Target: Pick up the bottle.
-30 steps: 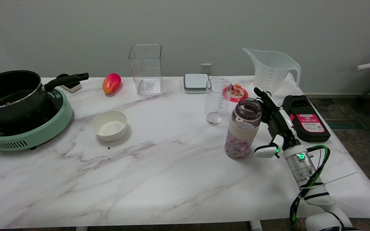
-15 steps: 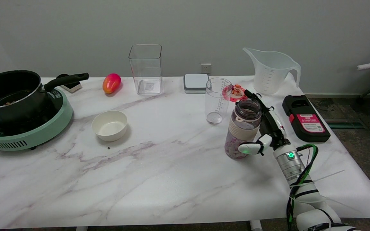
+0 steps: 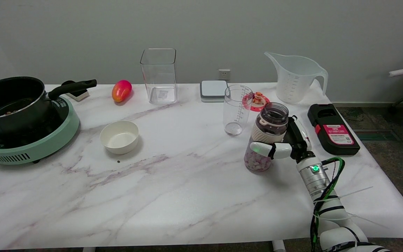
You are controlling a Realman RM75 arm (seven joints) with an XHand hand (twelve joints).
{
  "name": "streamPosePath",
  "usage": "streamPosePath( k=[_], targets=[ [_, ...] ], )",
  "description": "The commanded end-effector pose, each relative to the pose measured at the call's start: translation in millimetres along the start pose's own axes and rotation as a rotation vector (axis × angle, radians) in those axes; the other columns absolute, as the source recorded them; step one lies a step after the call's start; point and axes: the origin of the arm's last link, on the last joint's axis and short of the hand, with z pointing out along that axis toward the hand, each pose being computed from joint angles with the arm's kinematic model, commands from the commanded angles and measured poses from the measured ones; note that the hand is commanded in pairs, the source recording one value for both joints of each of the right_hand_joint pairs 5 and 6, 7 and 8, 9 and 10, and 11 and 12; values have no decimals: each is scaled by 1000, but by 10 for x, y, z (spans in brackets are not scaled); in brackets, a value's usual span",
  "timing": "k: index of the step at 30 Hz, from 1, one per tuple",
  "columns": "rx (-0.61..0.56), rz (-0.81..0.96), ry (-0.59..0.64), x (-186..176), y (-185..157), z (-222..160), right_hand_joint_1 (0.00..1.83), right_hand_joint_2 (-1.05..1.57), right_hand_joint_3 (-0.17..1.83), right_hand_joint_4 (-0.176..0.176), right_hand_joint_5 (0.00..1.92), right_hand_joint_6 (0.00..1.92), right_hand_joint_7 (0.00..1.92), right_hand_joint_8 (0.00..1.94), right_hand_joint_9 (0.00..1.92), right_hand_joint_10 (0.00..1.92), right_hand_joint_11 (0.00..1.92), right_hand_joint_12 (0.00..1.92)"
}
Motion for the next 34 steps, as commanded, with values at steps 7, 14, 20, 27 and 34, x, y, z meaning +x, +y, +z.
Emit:
streamPosePath(
  k=[7,14,20,27,34],
  targets=[
    [82,41,74,137,-222,142,1275,807,558,0,1162,1162,1489,1489,1419,1419,1086,1086],
    [138,34,108,258,-510,345,1260,1089,475,0,1267,1267,1559,1559,1487,1487,1166,1166],
    [186,10,160,451,-751,475,1257,1140,462,0,1288,1288,1563,1563,1482,1482,1166,1166],
    [214,-125,155,698,-1074,661,1250,1183,443,0,1309,1309,1569,1569,1489,1489,1171,1171],
    [205,-270,151,960,-1264,794,1247,1200,440,0,1319,1319,1571,1571,1492,1492,1180,1180]
  ],
)
